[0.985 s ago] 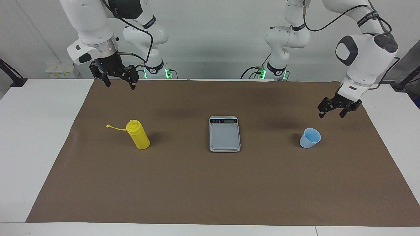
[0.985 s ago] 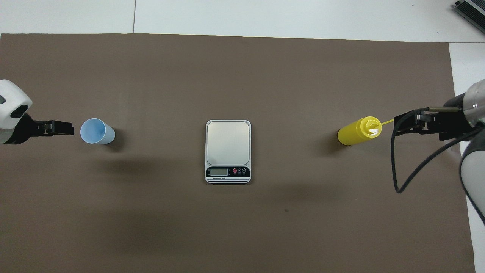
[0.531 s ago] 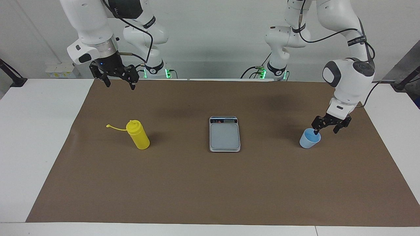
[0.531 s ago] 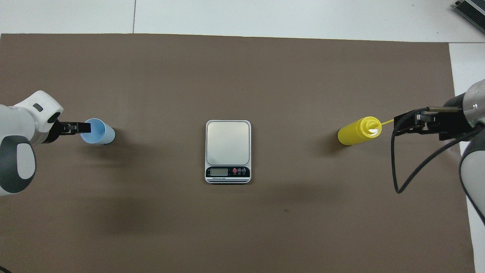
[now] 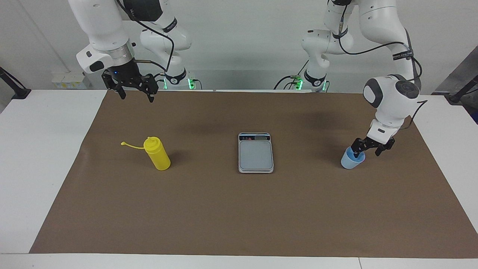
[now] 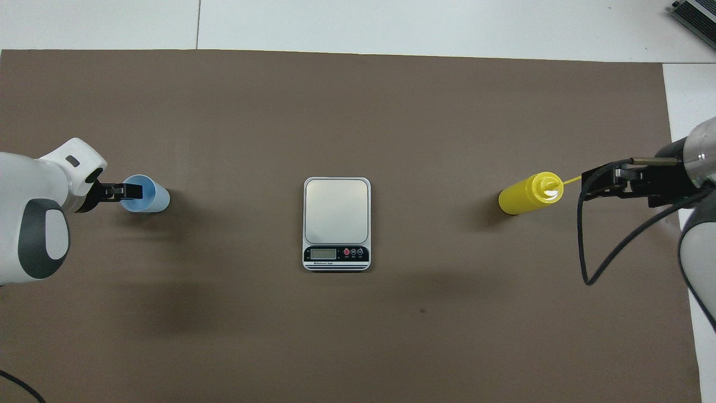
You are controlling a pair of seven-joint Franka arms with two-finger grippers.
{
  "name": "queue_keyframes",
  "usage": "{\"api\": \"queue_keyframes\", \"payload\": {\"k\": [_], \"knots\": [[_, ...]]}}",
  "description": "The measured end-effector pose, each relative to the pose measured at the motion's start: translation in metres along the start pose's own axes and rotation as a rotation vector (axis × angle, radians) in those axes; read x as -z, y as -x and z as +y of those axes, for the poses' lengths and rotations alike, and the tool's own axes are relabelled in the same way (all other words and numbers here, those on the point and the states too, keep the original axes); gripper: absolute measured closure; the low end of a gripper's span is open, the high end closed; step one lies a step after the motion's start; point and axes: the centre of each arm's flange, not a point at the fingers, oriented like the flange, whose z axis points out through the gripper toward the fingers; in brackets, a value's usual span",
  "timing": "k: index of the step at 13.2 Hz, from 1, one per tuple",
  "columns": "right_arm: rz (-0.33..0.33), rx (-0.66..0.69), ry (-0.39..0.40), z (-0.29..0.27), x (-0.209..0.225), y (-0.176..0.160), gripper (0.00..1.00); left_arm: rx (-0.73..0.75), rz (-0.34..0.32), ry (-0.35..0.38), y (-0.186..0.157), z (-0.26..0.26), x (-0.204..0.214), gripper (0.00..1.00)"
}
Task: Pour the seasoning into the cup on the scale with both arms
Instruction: 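Carry the blue cup with the left gripper onto the scale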
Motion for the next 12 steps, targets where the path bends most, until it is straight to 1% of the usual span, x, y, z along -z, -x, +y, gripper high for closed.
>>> {"api": "queue_keyframes", "payload": {"k": [1,2,6,7,8,10,12], "knots": [[0.000,0.000,0.000,0.000,0.000,0.000,0.00,0.002,-0.005,-0.002,0.000,0.000,-0.004,0.05],[0.000,0.000,0.000,0.000,0.000,0.000,0.00,0.007,-0.008,-0.002,0.000,0.000,-0.006,0.19],[0.000,0.000,0.000,0.000,0.000,0.000,0.00,0.032,-0.015,0.003,0.001,0.007,-0.008,0.72],[0.000,0.000,0.000,0.000,0.000,0.000,0.00,0.049,-0.014,0.008,0.000,0.013,-0.007,0.89],[0.000,0.000,0.000,0.000,0.000,0.000,0.00,0.057,-0.008,0.012,-0.001,0.019,-0.003,0.93],[0.000,0.000,0.000,0.000,0.000,0.000,0.00,0.063,-0.008,0.017,-0.001,0.027,0.000,0.94],[0.000,0.000,0.000,0.000,0.000,0.000,0.00,0.089,-0.024,0.025,-0.003,0.045,0.002,0.94]]}}
